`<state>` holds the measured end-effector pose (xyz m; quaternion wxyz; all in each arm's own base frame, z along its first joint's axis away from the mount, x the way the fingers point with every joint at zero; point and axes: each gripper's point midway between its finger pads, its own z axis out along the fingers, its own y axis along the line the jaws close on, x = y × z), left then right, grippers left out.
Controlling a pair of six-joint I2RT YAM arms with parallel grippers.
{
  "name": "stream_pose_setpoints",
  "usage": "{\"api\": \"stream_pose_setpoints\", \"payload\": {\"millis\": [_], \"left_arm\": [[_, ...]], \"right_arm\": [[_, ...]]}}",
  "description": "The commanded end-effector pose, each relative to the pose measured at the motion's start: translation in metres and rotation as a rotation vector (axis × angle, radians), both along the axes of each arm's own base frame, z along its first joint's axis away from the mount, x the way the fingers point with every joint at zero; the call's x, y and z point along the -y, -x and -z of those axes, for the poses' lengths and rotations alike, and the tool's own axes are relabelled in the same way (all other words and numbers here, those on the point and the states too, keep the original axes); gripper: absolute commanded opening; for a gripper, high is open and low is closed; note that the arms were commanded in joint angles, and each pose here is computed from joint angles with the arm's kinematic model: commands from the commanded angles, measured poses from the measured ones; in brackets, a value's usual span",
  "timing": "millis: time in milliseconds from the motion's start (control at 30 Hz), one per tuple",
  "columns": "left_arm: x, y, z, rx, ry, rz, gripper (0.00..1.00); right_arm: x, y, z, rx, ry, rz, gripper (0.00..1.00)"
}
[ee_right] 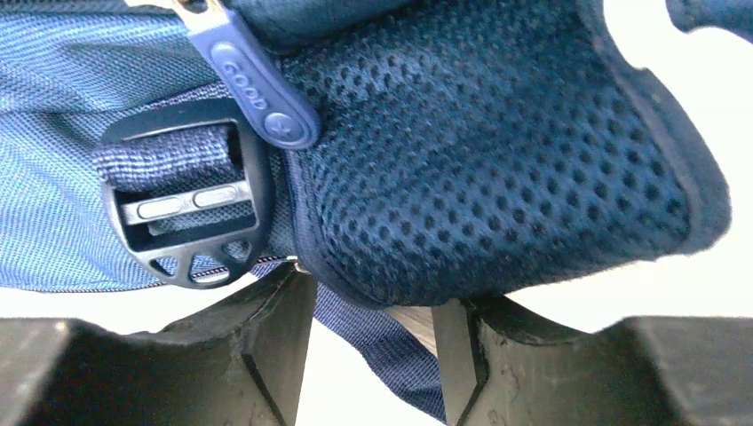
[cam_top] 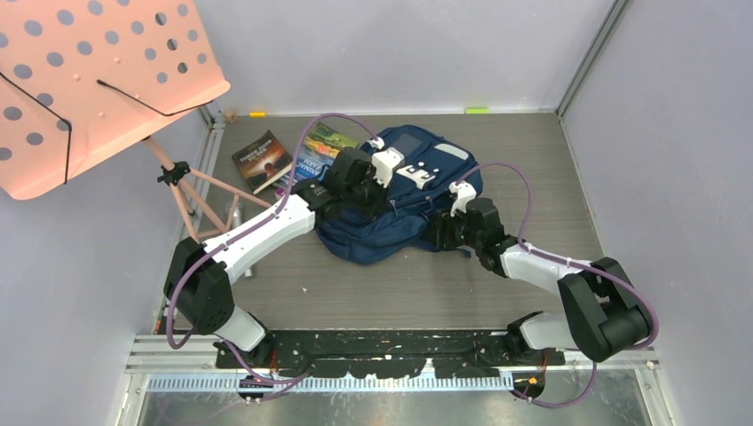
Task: Pack the student bag
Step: Unzip the student bag at the center of the board.
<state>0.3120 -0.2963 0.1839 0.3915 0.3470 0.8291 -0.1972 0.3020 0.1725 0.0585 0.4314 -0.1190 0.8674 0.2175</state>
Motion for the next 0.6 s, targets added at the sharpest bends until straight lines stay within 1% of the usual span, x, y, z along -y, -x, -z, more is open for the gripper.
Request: {"api": "stream_pose_setpoints", "payload": {"millis": [0, 67, 100, 133, 167, 200, 233, 300, 400, 567], "left_arm": [[-0.010, -0.026, -0.039, 0.093, 0.049, -0.087, 0.00], [-0.009, -0.026, -0.039, 0.093, 0.051, -0.083, 0.00], [-0.009, -0.026, -0.039, 0.092, 0.054, -0.080, 0.00], [-0.008, -0.026, -0.039, 0.090, 0.054, -0.078, 0.00], [-0.007, -0.026, -0.038, 0.087, 0.054, -0.076, 0.00], [-0.007, -0.026, -0.038, 0.085, 0.055, -0.073, 0.00], [-0.006, -0.025, -0.037, 0.081, 0.056, -0.068, 0.00], [-0.003, -0.024, -0.035, 0.073, 0.061, -0.057, 0.00], [0.003, -0.023, -0.030, 0.051, 0.074, -0.036, 0.00], [0.013, -0.027, -0.028, 0.016, 0.115, -0.054, 0.00]], "right_arm": [[-0.017, -0.020, -0.027, 0.130, -0.012, -0.097, 0.51], [-0.022, -0.021, -0.028, 0.117, -0.025, -0.121, 0.44], [-0.026, -0.021, -0.028, 0.103, -0.031, -0.135, 0.36], [-0.027, -0.020, -0.027, 0.089, -0.037, -0.139, 0.31], [-0.030, -0.019, -0.029, 0.076, -0.044, -0.150, 0.19], [-0.031, -0.019, -0.029, 0.063, -0.054, -0.148, 0.13], [-0.032, -0.017, -0.029, 0.044, -0.059, -0.150, 0.04], [-0.034, -0.011, -0.029, 0.007, -0.084, -0.140, 0.01], [-0.035, -0.001, -0.033, -0.015, -0.110, -0.132, 0.01], [-0.032, 0.022, -0.029, -0.080, -0.101, -0.100, 0.01]]}}
